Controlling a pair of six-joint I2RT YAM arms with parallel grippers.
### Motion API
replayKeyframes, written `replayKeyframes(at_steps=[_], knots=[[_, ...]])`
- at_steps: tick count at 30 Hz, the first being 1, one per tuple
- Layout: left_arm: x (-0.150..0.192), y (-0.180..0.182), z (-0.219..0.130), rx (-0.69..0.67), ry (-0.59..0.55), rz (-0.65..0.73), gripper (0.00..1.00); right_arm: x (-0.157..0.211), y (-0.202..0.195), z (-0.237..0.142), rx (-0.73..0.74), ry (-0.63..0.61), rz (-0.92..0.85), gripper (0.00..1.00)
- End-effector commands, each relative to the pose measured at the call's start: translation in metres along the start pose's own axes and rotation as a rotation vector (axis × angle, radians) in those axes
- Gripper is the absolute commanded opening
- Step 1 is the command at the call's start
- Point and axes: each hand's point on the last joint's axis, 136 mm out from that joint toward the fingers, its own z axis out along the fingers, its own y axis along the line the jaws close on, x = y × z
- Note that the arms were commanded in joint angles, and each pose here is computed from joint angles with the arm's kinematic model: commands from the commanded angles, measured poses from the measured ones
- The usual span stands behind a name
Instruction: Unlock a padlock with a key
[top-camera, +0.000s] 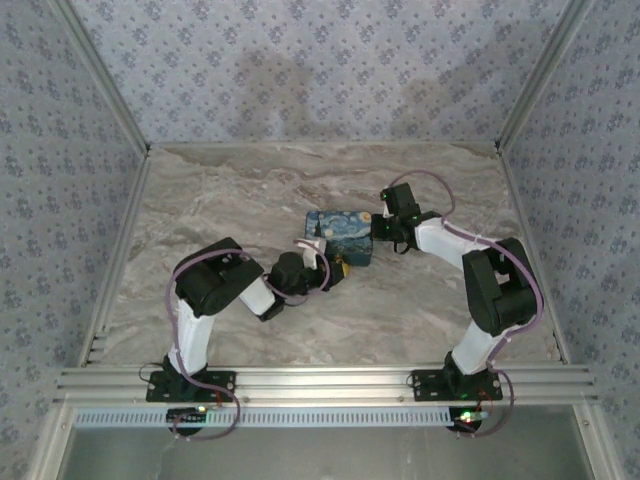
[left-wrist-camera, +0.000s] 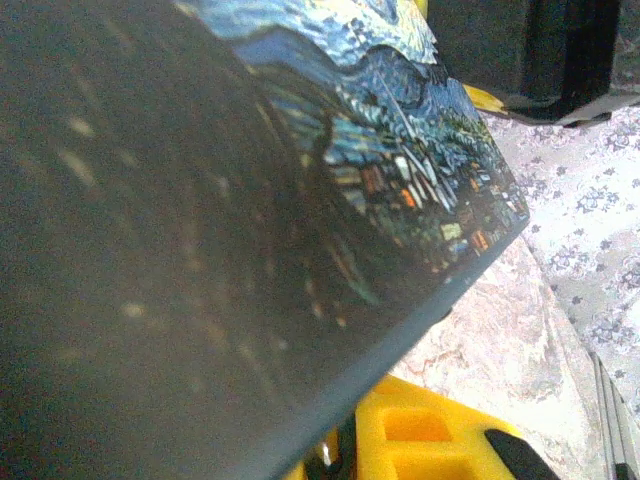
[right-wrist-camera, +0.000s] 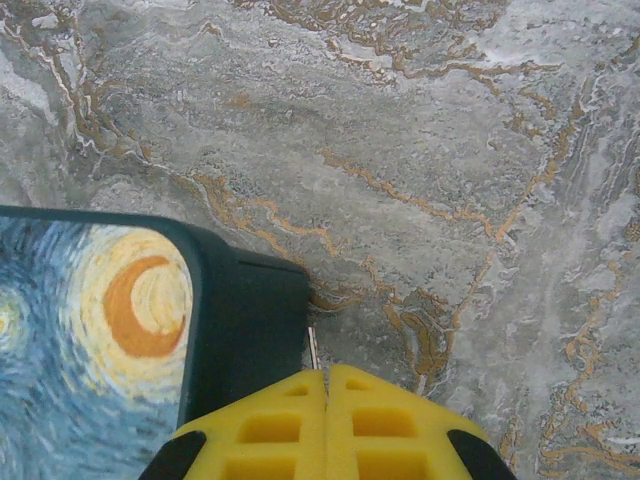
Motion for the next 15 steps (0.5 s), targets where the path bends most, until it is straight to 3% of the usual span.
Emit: replayKeyframes(at_steps=[1, 9, 15], knots=[[0.058, 0.057, -0.017, -0.202, 0.205, -0.14, 0.1, 0.0, 0.004, -0.006, -0.011, -0.012, -0.023, 0.0], [0.051, 0.049, -0.023, -0.217, 0.24, -0.191, 0.04, -0.007, -0.017, -0.027, -0.015, -0.042, 0.035, 0.0], [0.035, 0.032, -0.021, -0.256, 0.281, -0.247, 0.03, -0.001, -0.024, -0.063, -0.147, -0.085, 0.134, 0.0]])
